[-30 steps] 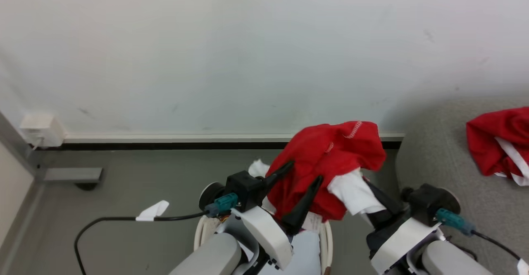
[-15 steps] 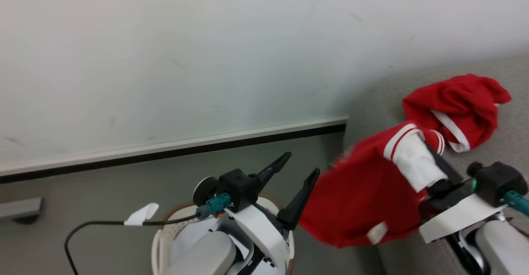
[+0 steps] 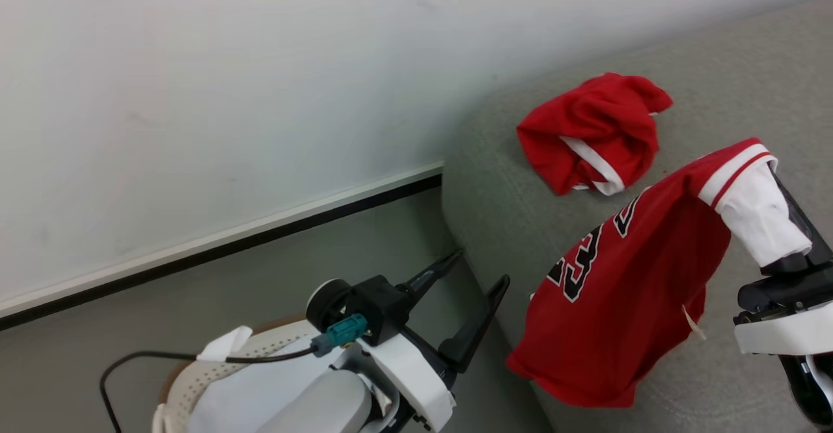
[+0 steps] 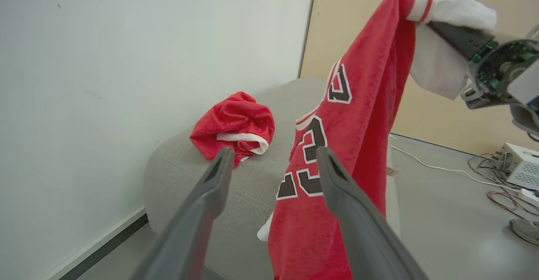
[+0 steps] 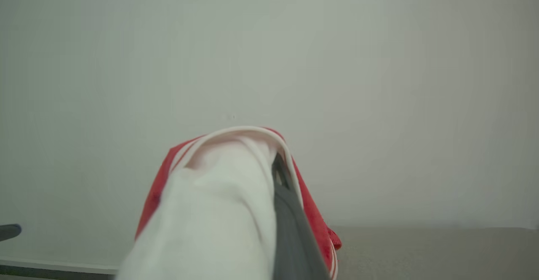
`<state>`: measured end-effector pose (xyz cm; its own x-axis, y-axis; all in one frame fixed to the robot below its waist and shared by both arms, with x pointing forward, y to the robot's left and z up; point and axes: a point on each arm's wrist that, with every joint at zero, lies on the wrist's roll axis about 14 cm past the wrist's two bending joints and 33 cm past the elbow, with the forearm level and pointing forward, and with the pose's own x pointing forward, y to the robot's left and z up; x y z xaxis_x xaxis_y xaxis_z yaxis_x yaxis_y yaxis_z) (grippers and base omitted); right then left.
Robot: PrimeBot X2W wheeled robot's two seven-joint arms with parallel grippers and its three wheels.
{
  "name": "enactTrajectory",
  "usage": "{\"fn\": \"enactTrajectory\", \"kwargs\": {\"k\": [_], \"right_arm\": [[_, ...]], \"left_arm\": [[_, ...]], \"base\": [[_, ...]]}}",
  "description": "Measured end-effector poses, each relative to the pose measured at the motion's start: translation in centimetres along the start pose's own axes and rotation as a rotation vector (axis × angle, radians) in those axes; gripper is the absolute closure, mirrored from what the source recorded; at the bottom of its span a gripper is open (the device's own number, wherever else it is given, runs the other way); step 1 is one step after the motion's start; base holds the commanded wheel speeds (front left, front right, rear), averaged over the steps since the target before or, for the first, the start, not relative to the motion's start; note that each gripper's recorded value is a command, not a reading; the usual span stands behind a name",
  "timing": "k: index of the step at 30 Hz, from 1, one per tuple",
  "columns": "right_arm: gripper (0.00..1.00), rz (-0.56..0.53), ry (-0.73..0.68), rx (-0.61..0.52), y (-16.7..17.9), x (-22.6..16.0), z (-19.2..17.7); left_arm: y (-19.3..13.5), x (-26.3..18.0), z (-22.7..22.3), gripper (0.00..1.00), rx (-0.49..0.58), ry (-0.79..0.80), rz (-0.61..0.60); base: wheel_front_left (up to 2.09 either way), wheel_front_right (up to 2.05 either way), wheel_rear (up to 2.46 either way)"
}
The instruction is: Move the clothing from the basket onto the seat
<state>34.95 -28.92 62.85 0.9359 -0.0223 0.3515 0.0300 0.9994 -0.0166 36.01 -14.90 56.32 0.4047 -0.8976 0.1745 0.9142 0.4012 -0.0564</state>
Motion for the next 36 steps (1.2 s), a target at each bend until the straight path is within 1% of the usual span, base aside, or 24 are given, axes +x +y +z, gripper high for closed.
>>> {"fn": "enactTrajectory", "kwargs": {"k": [3, 5, 11, 15, 21, 27, 29, 32, 36], "right_arm": [[1.0, -0.045, -0.013, -0.019, -1.3, -1.1, 0.8], [1.0, -0.069, -0.016, -0.008, -1.8, -1.7, 1.0], [1.0, -0.094, -0.013, -0.011, -2.5, -2.3, 1.2], [1.0, -0.09, -0.009, -0.011, -2.6, -1.7, 1.0], [1.0, -0.065, -0.048, -0.045, -3.7, 1.8, 2.4], [1.0, -0.065, -0.07, -0.103, -6.3, 6.3, 3.6], [1.0, -0.069, -0.049, -0.151, -7.5, 7.7, 3.4], [1.0, -0.087, -0.039, -0.19, -9.2, 9.8, 3.2], [1.0, -0.131, 0.006, -0.218, -11.7, 12.0, 1.5]], "left_arm": [[-0.9, 0.8, -0.5, 0.0, -0.013, 0.006, -0.039], [-1.3, 1.2, -0.8, 0.0, -0.02, 0.009, -0.06], [-1.8, 2.1, -1.5, 0.0, -0.036, 0.014, -0.092], [-1.6, 2.3, -1.8, 0.0, -0.032, 0.014, -0.099], [0.2, 2.4, -2.6, 0.0, -0.019, 0.014, -0.089], [2.5, 2.6, -4.1, 0.0, -0.016, 0.023, -0.075], [3.3, 2.7, -4.7, 0.0, -0.016, 0.029, -0.072], [4.8, 2.6, -5.9, 0.0, -0.03, 0.041, -0.057], [6.8, 2.2, -8.0, 0.0, -0.05, 0.065, -0.032]], "base": [[0.0, 0.0, 0.0], [0.0, 0.0, 0.0], [0.0, 0.0, 0.0], [0.0, 0.0, 0.0], [0.0, 0.0, 0.0], [0.0, 0.0, 0.0], [0.0, 0.0, 0.0], [0.0, 0.0, 0.0], [0.0, 0.0, 0.0]]}}
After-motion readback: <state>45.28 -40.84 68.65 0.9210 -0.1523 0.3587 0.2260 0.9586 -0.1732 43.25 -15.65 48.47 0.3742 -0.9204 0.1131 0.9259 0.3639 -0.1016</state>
